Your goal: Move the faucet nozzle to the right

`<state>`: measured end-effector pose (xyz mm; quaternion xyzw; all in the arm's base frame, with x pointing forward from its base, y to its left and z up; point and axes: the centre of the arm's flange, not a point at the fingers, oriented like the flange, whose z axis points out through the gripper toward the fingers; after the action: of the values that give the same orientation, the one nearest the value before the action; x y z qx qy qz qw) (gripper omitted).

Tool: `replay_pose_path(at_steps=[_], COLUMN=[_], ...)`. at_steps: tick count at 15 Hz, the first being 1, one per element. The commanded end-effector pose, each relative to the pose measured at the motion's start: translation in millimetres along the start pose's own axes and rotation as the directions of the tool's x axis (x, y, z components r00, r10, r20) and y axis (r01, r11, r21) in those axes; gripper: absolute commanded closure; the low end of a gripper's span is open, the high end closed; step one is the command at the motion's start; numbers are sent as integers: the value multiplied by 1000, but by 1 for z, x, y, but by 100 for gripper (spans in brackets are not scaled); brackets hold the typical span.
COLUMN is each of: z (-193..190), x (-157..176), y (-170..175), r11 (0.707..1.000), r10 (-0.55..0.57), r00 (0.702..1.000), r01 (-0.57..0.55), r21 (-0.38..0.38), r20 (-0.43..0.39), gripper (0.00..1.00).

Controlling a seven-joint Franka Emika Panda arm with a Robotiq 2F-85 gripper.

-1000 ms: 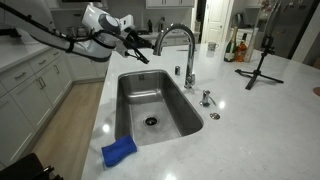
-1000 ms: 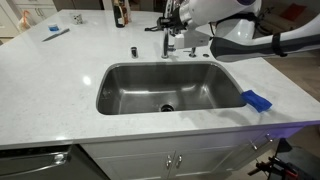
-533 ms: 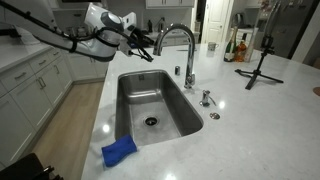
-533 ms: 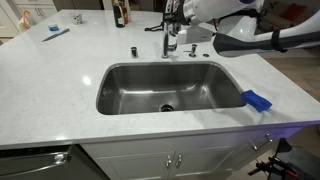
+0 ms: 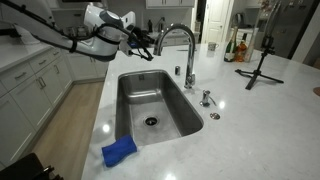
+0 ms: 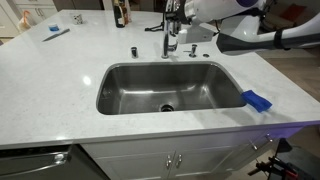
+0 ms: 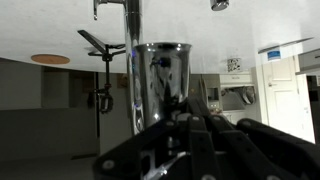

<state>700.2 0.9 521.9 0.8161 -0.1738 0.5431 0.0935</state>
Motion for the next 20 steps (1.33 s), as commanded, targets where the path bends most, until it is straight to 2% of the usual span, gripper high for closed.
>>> replay_pose_path(at_steps=[1,6,11,15,20], z=[-3,4,11,14,17], x=[-4,-6,-10,-10,-12], y=[8,18,42,53,65], r11=[998,982,940,911,890], r10=[16,34,76,112,158], r00=[1000,999,996,993,986], r01=[-17,-29,-56,-84,-117], r21=[-67,-185,-336,-405,-440], r20=[-3,28,46,45,56], gripper=[100,100,100,100,100])
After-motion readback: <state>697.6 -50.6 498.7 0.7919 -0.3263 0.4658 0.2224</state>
